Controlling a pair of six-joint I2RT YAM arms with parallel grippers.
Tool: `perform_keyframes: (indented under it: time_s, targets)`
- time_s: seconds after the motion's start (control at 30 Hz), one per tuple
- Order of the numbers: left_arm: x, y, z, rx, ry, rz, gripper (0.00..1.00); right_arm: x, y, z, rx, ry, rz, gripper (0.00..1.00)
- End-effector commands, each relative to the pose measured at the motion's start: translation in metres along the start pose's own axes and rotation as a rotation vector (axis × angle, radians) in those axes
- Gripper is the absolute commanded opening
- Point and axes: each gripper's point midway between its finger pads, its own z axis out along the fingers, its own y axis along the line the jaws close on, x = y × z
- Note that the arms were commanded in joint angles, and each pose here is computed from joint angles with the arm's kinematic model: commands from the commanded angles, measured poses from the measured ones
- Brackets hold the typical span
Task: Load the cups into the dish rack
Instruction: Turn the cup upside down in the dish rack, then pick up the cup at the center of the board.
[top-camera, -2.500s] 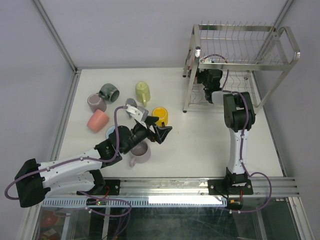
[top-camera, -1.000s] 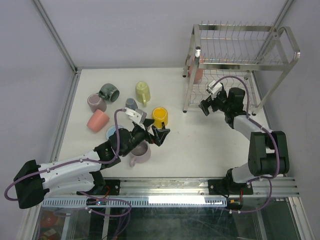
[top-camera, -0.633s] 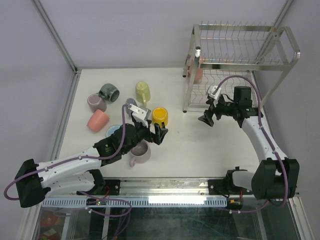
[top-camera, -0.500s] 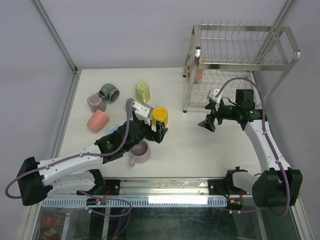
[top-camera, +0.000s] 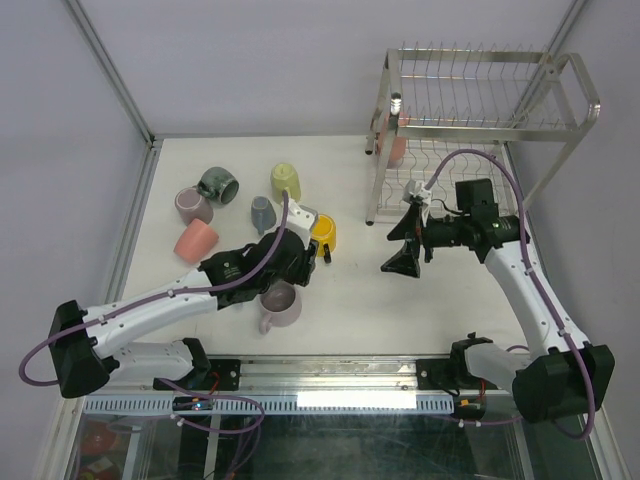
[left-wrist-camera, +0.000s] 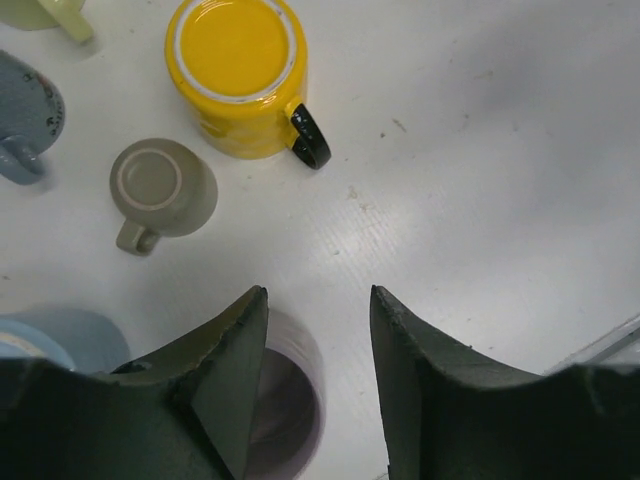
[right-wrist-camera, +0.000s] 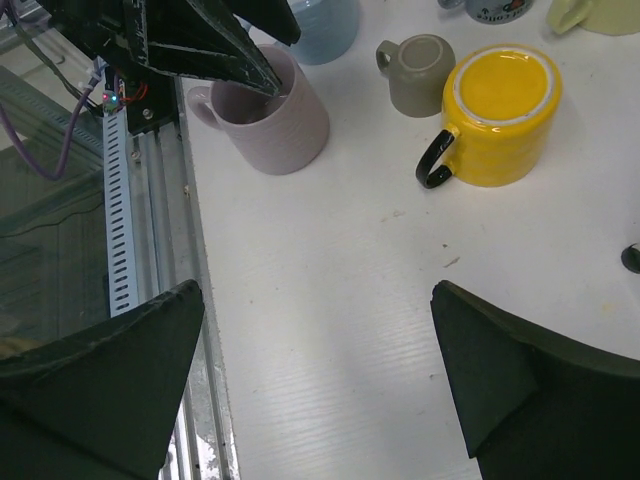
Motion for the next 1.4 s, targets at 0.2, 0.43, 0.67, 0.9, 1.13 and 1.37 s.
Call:
perform_keyframes:
  time_s: [0.2, 0.43, 0.67, 0.9, 1.13, 1.37]
  targets:
    - [0.027, 0.052, -0.020, -0.197, 0.320, 0.277, 0.40, 0.009, 0.007, 0.004, -0.012, -0.031, 0.042, 0.99]
    - [0.049, 0.078, -0.003, -0.165, 0.446, 0.284, 0.34, 0.019, 0.003, 0.003, 0.006, -0.012, 0.057, 0.99]
    - [0.054, 0.071, 0.001, -0.086, 0.475, 0.291, 0.39, 0.023, -0.001, 0.002, 0.018, -0.004, 0.075, 0.99]
    - [0.056, 0.072, 0.003, -0.058, 0.480, 0.290, 0.48, 0.024, -0.003, 0.002, 0.019, -0.004, 0.083, 0.99]
    - [0.069, 0.075, 0.012, -0.038, 0.537, 0.287, 0.48, 0.025, -0.004, 0.001, 0.022, -0.002, 0.089, 0.99]
    - [0.080, 0.079, 0.019, -0.047, 0.587, 0.294, 0.47, 0.025, -0.004, 0.001, 0.022, 0.000, 0.091, 0.99]
